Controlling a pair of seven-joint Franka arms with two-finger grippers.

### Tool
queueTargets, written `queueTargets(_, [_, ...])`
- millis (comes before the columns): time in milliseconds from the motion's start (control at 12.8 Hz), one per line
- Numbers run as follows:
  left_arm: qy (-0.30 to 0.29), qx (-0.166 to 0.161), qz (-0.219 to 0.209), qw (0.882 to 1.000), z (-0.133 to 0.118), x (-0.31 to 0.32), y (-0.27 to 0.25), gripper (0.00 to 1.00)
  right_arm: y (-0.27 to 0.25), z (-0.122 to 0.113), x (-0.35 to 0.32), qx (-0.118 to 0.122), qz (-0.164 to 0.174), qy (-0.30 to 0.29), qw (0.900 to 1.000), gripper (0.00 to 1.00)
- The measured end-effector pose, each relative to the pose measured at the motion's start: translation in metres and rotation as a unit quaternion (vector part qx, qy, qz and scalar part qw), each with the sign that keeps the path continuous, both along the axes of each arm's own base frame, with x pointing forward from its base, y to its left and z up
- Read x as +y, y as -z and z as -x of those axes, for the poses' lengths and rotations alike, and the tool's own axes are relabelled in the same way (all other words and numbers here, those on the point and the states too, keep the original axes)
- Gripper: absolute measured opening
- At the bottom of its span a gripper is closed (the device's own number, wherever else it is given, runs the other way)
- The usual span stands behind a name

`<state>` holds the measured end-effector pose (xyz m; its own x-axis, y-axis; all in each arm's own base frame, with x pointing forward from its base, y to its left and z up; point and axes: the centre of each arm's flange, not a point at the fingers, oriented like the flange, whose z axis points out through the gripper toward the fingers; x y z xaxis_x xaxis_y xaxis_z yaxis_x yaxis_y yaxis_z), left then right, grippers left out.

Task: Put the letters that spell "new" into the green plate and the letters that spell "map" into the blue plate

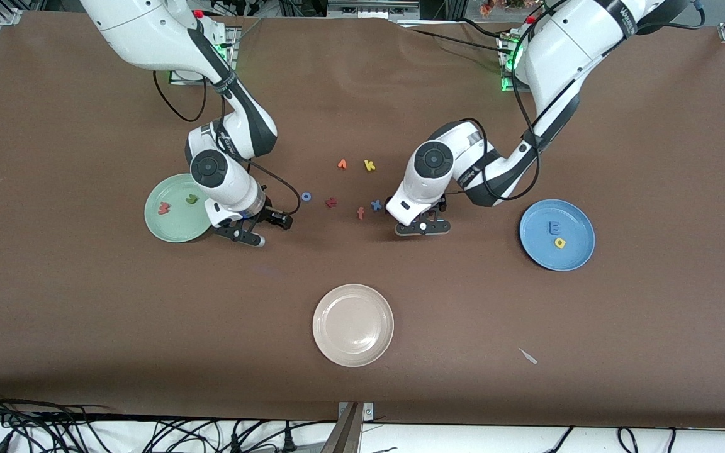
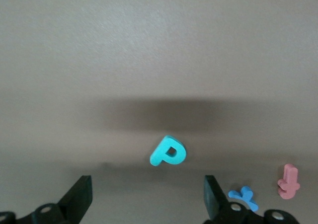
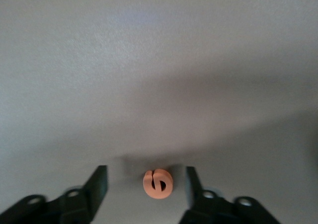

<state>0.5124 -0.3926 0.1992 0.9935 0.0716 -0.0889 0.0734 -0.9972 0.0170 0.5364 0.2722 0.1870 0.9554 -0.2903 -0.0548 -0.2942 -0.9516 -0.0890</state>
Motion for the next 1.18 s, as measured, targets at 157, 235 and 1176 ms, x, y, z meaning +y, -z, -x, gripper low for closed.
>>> queueTargets(157, [0.005, 0.002, -0.001, 1.000, 0.005, -0.005, 0.006, 0.96, 0.006, 0.006, 0.002, 0.004, 0.006, -0.009, 1.000, 0.62])
queueTargets(235, [0.007, 0.002, -0.001, 1.000, 0.006, -0.007, 0.010, 0.94, 0.009, 0.008, 0.002, 0.006, 0.011, -0.016, 1.000, 0.61])
queueTargets(1176, [0.027, -0.018, -0.015, 0.999, -0.003, -0.012, 0.030, 0.69, -0.014, -0.006, -0.019, -0.003, 0.039, -0.034, 0.999, 0.29])
